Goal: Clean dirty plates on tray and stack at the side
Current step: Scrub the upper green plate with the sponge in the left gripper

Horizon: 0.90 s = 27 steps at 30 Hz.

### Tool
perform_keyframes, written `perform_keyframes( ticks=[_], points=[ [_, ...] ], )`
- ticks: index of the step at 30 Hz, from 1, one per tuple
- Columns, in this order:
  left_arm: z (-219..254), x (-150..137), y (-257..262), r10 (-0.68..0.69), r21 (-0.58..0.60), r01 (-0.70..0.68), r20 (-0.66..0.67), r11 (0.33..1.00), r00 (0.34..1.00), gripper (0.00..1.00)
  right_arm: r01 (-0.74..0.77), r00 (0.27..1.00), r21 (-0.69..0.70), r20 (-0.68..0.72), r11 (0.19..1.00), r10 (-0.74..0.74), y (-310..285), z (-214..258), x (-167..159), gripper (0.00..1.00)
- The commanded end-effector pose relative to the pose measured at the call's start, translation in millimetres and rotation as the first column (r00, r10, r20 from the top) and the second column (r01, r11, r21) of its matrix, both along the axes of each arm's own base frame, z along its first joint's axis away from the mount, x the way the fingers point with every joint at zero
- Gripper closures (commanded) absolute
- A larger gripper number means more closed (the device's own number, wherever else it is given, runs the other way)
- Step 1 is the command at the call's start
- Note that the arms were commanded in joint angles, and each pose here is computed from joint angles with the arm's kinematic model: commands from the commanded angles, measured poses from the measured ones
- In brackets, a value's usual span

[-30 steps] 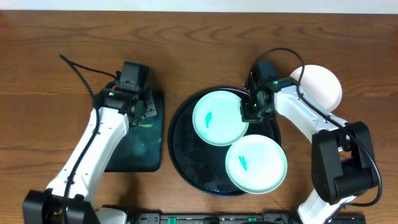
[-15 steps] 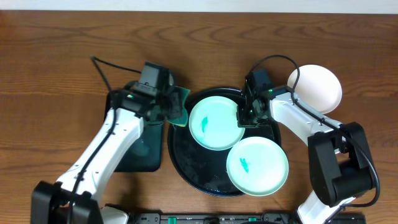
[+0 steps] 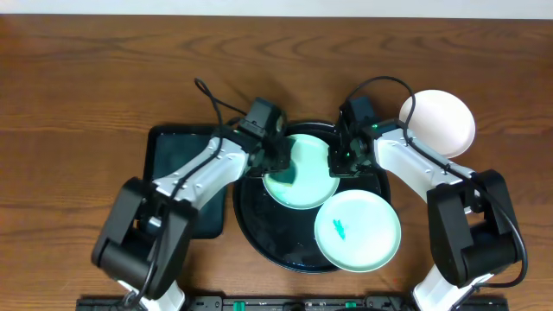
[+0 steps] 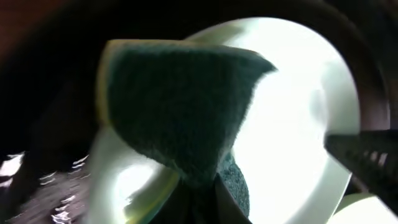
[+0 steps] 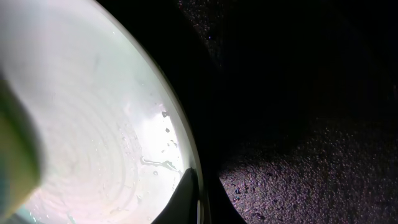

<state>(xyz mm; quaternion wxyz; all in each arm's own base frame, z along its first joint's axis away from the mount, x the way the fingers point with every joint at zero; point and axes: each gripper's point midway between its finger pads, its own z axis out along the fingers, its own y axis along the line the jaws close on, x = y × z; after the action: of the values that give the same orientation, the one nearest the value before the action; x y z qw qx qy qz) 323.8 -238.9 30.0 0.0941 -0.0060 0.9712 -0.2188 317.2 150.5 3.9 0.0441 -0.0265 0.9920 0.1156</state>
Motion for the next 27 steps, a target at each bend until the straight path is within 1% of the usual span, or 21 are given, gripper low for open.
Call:
perform_keyframes(
  ticks=[1, 4, 7, 11, 13, 16, 19, 23, 27],
  points=[
    [-13, -14, -23, 0.040, -0.050, -0.045, -0.105, 0.998, 0.994, 0.93, -0.021, 0.999, 0.011, -0.050, 1.000, 0.021, 8, -8, -17, 0.99],
    [-23, -27, -35, 0.037, -0.069, -0.050, -0.175, 0.996, 0.984, 0.93, -0.021, 0.998, 0.011, -0.050, 1.000, 0.022, 8, -8, -18, 0.99],
    [-19, -42, -62, -0.053, -0.180, 0.013, -0.220, 0.984, 0.974, 0.93, -0.021, 0.999, 0.011, -0.050, 1.000, 0.021, 8, -8, -17, 0.99],
    [-2, -57, -92, -0.169, -0.318, 0.093, -0.221, 0.943, 0.961, 0.93, -0.020, 0.998, 0.011, -0.051, 1.000, 0.020, 8, -8, -17, 0.99],
    [0, -64, -96, -0.189, -0.333, 0.103, -0.237, 0.937, 0.953, 0.93, -0.020, 0.998, 0.011, -0.051, 1.000, 0.021, 8, -8, -17, 0.99],
    [-7, -71, -86, -0.168, -0.285, 0.084, -0.285, 0.955, 0.944, 0.93, -0.020, 0.998, 0.011, -0.051, 1.000, 0.021, 8, -8, -18, 0.99],
    [-22, -67, -60, -0.084, -0.162, 0.035, -0.306, 0.986, 0.948, 0.93, -0.020, 0.998, 0.009, -0.055, 1.000, 0.021, 7, -8, -18, 0.99],
    [-39, -49, -16, 0.047, 0.011, -0.046, -0.283, 0.999, 0.958, 0.93, -0.019, 0.998, 0.008, -0.059, 1.000, 0.020, 7, -9, -19, 0.99],
    [-47, -26, 26, 0.167, 0.131, -0.139, -0.228, 0.981, 0.959, 0.93, -0.019, 0.998, 0.008, -0.059, 1.000, 0.019, 7, -9, -19, 0.99]
  ],
)
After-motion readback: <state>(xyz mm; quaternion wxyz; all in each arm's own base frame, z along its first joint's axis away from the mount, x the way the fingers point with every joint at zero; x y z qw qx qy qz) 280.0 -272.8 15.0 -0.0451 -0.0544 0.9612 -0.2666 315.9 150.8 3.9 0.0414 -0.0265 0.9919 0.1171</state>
